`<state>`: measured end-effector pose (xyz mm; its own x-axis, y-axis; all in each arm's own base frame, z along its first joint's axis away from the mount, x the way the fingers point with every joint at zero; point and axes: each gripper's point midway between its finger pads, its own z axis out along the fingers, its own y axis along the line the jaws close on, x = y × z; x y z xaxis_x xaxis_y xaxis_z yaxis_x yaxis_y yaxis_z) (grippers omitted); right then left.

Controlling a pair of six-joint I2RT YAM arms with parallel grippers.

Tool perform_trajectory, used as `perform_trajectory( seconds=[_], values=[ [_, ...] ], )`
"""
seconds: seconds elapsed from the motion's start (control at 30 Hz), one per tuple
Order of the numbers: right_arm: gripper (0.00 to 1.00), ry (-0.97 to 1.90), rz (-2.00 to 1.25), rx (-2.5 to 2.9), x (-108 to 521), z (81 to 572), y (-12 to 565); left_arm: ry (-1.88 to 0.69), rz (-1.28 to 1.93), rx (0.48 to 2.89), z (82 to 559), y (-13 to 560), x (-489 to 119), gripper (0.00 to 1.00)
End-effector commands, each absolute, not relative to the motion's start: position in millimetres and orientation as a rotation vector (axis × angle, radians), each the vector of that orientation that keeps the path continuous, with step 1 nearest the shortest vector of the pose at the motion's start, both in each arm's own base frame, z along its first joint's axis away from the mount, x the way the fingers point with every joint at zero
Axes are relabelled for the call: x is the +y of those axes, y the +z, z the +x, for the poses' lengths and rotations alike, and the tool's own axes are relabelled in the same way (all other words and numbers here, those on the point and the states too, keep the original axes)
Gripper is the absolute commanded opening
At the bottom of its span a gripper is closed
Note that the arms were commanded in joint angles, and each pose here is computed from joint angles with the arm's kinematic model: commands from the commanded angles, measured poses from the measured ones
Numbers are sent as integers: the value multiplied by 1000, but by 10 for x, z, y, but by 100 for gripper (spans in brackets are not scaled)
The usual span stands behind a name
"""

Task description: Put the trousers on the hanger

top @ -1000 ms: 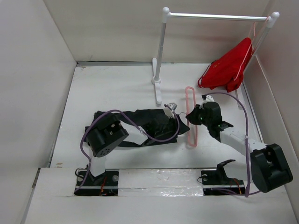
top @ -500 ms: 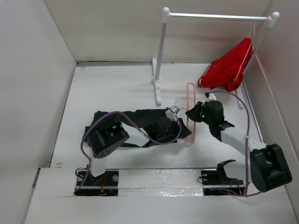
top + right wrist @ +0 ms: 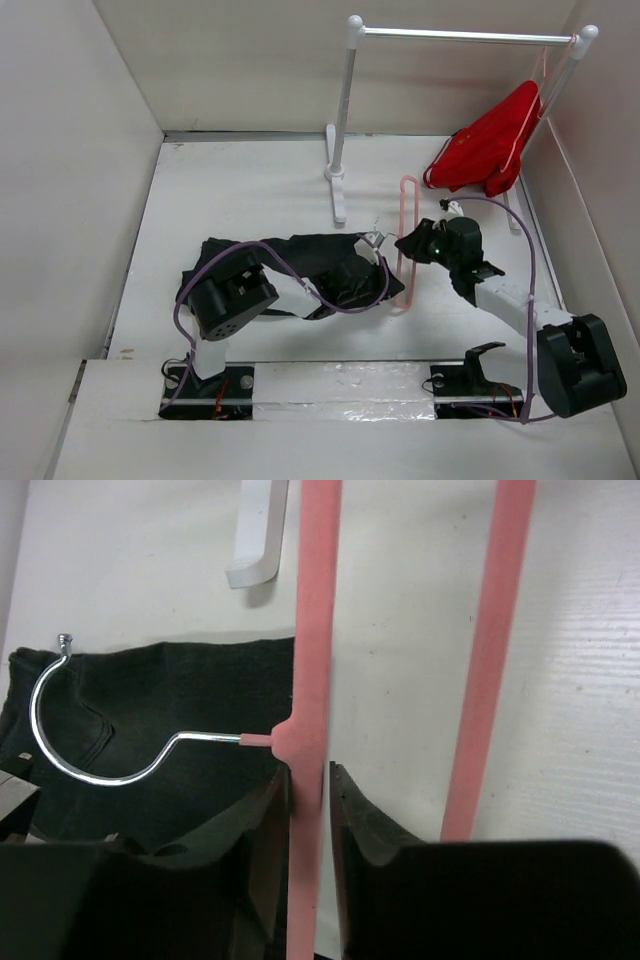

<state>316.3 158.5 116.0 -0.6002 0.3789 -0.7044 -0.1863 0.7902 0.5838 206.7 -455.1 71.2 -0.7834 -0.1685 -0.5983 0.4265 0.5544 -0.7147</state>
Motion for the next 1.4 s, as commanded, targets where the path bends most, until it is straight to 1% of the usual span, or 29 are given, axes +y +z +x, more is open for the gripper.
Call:
perform_trajectory(
  seconds=[0.0, 0.03, 0.07, 0.17, 0.23, 0.3, 0.33, 0.37, 0.43, 0.47, 0.53, 0.73, 0.83, 0.87, 1.0, 1.17, 1.2, 1.27, 1.3, 1.37],
  values=[
    [40, 804, 70, 2029, 1607, 3110, 1285, -1268, 139, 2089, 2056, 946, -4508, 0],
    [47, 797, 60, 2033, 1597, 3086, 1286, -1266, 143, 2089, 2013, 932, -4494, 0],
    [59, 785, 55, 2053, 1578, 3041, 1254, -1282, 115, 2084, 2011, 976, -4477, 0],
    [76, 759, -1, 2061, 1539, 2929, 1307, -1293, 67, 2083, 1935, 964, -4408, 0],
    [80, 746, -56, 2057, 1531, 2866, 1339, -1275, 37, 2088, 1912, 919, -4335, 0],
    [79, 740, -72, 2061, 1506, 2778, 1370, -1263, -13, 2082, 1933, 920, -4251, 0],
    [75, 736, -87, 2054, 1500, 2755, 1385, -1267, -16, 2085, 1894, 916, -4244, 0],
    [54, 734, -85, 2059, 1487, 2720, 1351, -1268, -32, 2082, 1898, 922, -4225, 0],
    [29, 759, -101, 2033, 1515, 2687, 1353, -1273, -52, 2087, 1856, 909, -4202, 0],
    [12, 779, -118, 2014, 1548, 2694, 1358, -1273, -59, 2093, 1854, 895, -4202, 0],
    [1, 824, -165, 2053, 1629, 2668, 1243, -1278, -70, 2117, 1832, 810, -4208, 0],
    [0, 905, -232, 2126, 1815, 2751, 1001, -1289, -96, 2138, 1829, 665, -4179, 0],
    [6, 930, -257, 2125, 1911, 2772, 974, -1283, -112, 2149, 1817, 630, -4137, 0],
    [12, 925, -247, 2128, 1916, 2815, 933, -1279, -111, 2153, 1813, 612, -4128, 0],
    [21, 940, -232, 2147, 1985, 2915, 832, -1279, -126, 2177, 1784, 566, -4106, 0],
    [26, 968, -220, 2158, 2111, 2977, 750, -1247, -159, 2199, 1807, 501, -4017, 0],
    [32, 978, -227, 2145, 2154, 2994, 770, -1238, -163, 2207, 1807, 486, -4013, 0],
    [38, 981, -215, 2164, 2165, 3015, 714, -1233, -185, 2218, 1827, 457, -3979, 0],
    [43, 991, -225, 2160, 2209, 3005, 724, -1231, -197, 2225, 1844, 436, -3954, 0],
    [45, 992, -205, 2163, 2232, 3013, 711, -1238, -229, 2241, 1842, 390, -3904, 0]
  ],
)
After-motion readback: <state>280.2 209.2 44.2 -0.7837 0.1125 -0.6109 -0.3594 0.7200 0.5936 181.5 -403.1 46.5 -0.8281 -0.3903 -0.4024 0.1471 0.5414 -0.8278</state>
